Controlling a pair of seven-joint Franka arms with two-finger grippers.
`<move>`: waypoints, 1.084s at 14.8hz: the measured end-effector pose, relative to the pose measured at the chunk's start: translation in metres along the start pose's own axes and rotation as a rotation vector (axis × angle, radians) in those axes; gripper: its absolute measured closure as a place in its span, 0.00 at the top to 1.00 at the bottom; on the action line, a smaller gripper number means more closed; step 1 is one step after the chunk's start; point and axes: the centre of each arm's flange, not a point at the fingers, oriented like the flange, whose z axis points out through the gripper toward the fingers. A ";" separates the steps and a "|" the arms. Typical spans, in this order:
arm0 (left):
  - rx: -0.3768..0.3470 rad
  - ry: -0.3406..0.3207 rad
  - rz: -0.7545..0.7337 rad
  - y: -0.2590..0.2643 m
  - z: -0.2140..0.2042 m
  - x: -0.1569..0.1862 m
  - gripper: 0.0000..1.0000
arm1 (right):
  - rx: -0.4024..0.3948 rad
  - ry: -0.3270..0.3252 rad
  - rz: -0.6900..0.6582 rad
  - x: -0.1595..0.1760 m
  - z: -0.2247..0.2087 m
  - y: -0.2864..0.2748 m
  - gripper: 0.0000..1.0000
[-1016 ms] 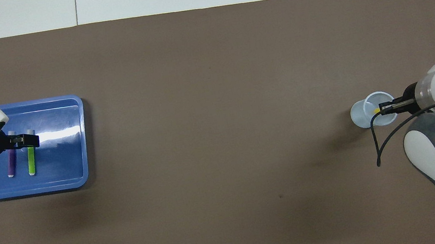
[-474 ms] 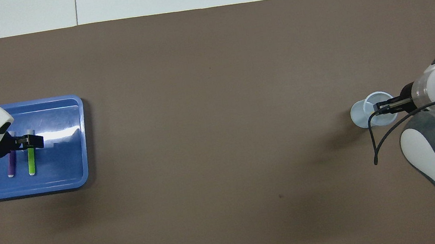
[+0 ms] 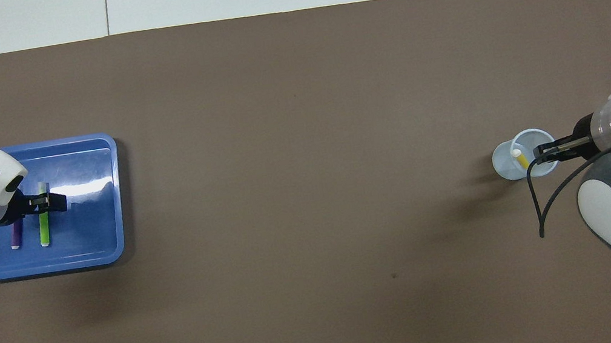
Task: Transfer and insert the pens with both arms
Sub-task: 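Insert the yellow pen into the cup while the left gripper grasps green, then lift the green pen with the left gripper while the right gripper approaches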
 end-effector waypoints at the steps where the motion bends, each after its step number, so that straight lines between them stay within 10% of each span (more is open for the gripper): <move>1: 0.000 -0.002 0.000 0.000 0.001 0.000 0.80 | 0.000 -0.002 0.000 0.000 -0.006 0.000 0.51; 6: -0.001 -0.005 -0.001 0.000 0.003 0.000 0.71 | 0.056 -0.005 -0.003 0.000 -0.026 -0.019 0.49; 11: -0.001 -0.001 0.000 0.002 0.001 0.001 0.17 | 0.188 0.022 -0.015 0.004 -0.046 -0.063 0.60; 16: -0.007 -0.038 -0.034 0.001 -0.008 0.004 0.17 | 0.369 0.046 -0.043 0.006 -0.057 -0.096 0.60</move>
